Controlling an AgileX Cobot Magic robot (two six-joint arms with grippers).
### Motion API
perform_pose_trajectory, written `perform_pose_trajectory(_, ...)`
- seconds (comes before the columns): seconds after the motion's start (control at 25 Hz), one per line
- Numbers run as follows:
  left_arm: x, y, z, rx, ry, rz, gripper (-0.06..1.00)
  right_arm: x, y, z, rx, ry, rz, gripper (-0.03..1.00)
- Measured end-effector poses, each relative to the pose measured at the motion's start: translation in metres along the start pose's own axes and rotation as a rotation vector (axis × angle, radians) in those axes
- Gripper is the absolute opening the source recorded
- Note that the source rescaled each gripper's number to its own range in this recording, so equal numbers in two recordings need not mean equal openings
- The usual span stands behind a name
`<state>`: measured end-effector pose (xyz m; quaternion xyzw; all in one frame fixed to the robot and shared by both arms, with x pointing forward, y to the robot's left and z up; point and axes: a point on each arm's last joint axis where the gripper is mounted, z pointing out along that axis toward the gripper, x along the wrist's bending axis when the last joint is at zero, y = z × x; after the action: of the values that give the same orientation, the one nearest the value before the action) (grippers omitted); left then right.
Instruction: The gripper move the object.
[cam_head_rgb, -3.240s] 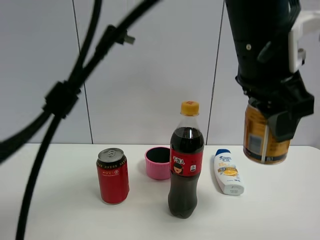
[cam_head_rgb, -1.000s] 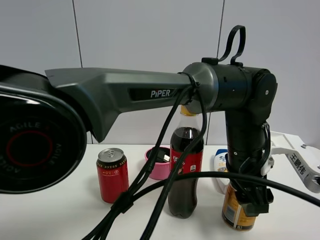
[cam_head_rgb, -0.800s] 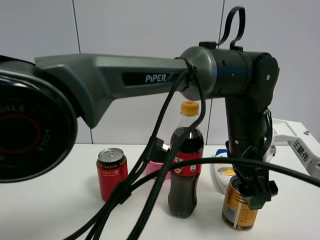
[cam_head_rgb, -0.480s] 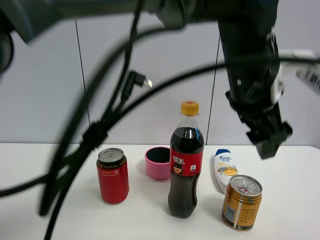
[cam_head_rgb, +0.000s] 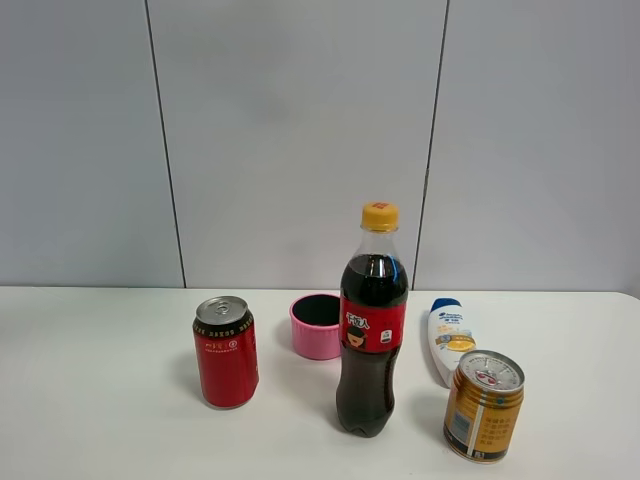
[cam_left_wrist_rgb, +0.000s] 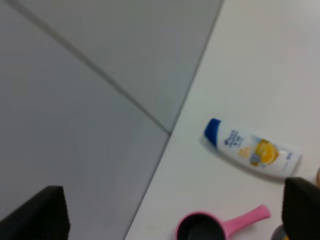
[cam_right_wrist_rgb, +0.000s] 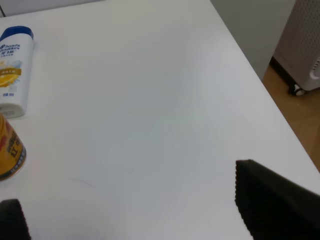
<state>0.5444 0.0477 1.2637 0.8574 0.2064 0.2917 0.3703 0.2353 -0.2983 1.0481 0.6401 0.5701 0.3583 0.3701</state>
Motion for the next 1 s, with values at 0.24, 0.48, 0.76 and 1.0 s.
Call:
perform_pose_trajectory(0.24,0.096,-0.057,-0.062,0.064,0.273,-0.387,0.55,0.000,0.000,0.000,0.000,0.000,0.000,1.00)
perform_pose_trajectory(0.48,0.128,-0.141,-0.103,0.268,0.415,-0.580,0.54,0.000,0.000,0.000,0.000,0.000,0.000,1.00)
perform_pose_trajectory(0.76,0.084,-0.242,-0.137,0.483,0.403,-0.834,0.52,0.000,0.000,0.000,0.000,0.000,0.000,1.00)
perform_pose_trajectory(1.0,0.008,-0.274,-0.182,0.364,0.502,-0.861,0.47,0.000,0.000,0.000,0.000,0.000,0.000,1.00)
